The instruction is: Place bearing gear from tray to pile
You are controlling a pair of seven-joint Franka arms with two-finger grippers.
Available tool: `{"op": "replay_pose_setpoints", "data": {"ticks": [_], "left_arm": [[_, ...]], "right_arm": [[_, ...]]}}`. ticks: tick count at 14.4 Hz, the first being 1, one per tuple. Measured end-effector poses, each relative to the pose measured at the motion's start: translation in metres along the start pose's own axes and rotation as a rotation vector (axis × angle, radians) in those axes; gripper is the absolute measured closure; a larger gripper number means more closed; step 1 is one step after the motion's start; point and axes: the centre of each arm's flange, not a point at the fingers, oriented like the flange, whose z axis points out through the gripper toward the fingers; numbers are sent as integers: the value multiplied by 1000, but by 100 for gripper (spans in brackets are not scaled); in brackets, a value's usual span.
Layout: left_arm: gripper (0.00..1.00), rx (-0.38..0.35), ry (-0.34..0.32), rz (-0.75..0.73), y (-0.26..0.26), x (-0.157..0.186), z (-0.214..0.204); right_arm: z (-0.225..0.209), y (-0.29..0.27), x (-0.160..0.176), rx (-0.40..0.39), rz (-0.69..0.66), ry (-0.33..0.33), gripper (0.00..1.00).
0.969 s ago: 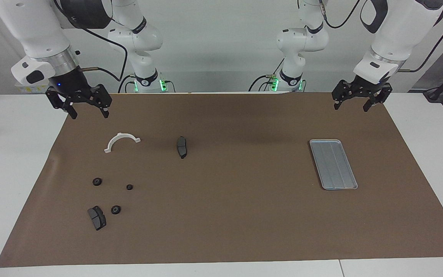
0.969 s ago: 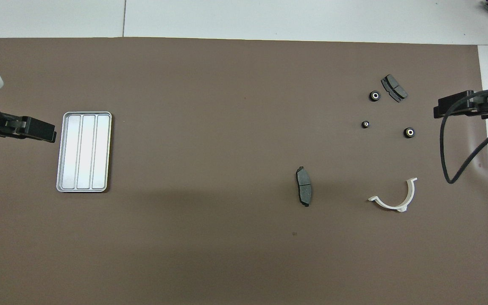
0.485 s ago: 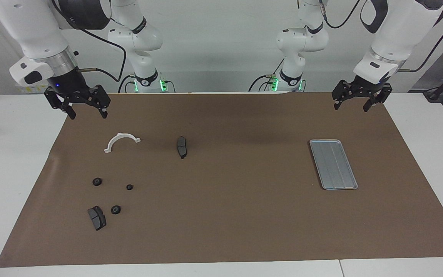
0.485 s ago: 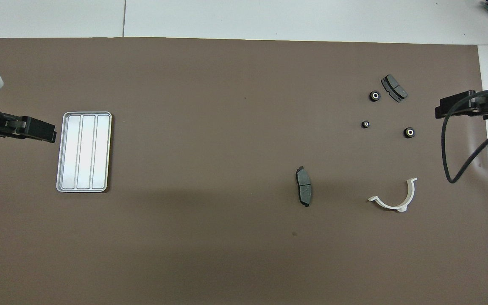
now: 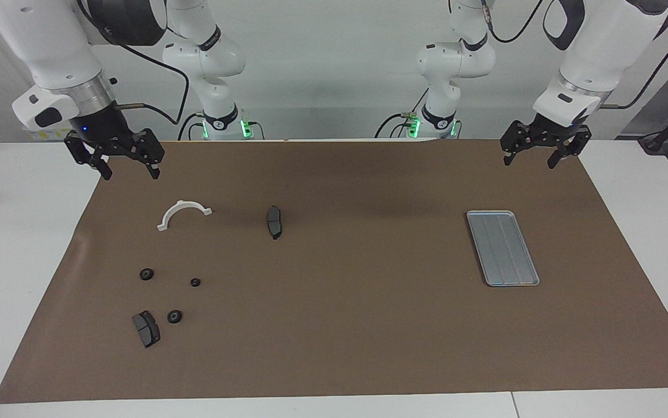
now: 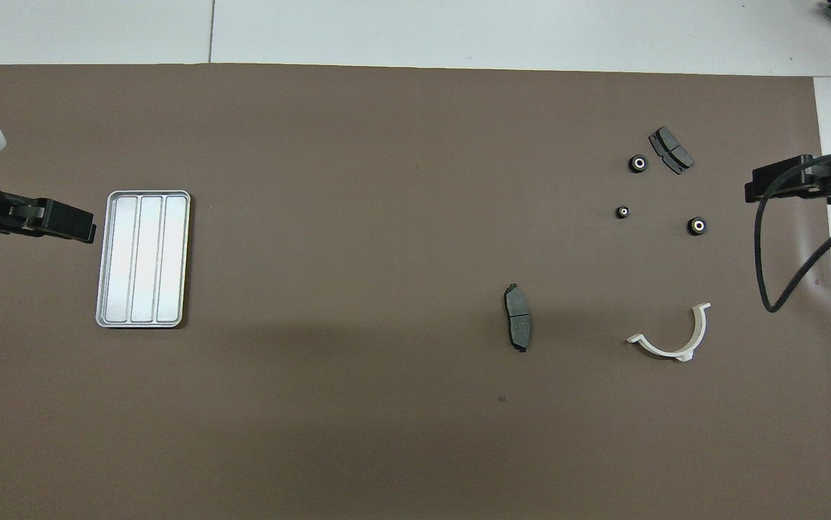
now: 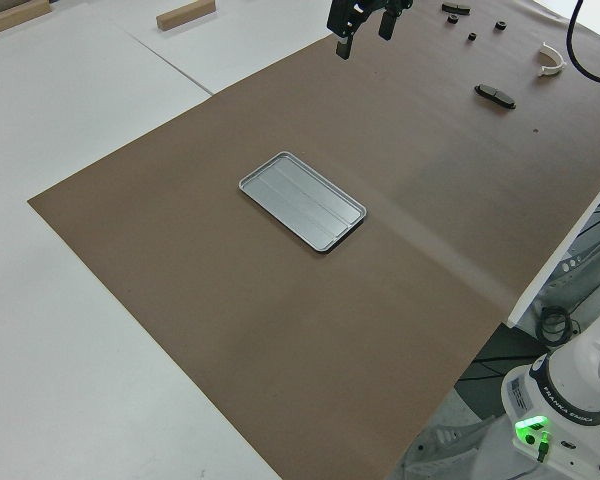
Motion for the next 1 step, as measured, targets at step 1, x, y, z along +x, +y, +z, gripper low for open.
{"op": "replay_pose_setpoints", "data": {"ticks": [1], "left_arm": [[0,0,0,0,0,0,0]], "right_arm": [[0,0,0,0,0,0,0]]}}
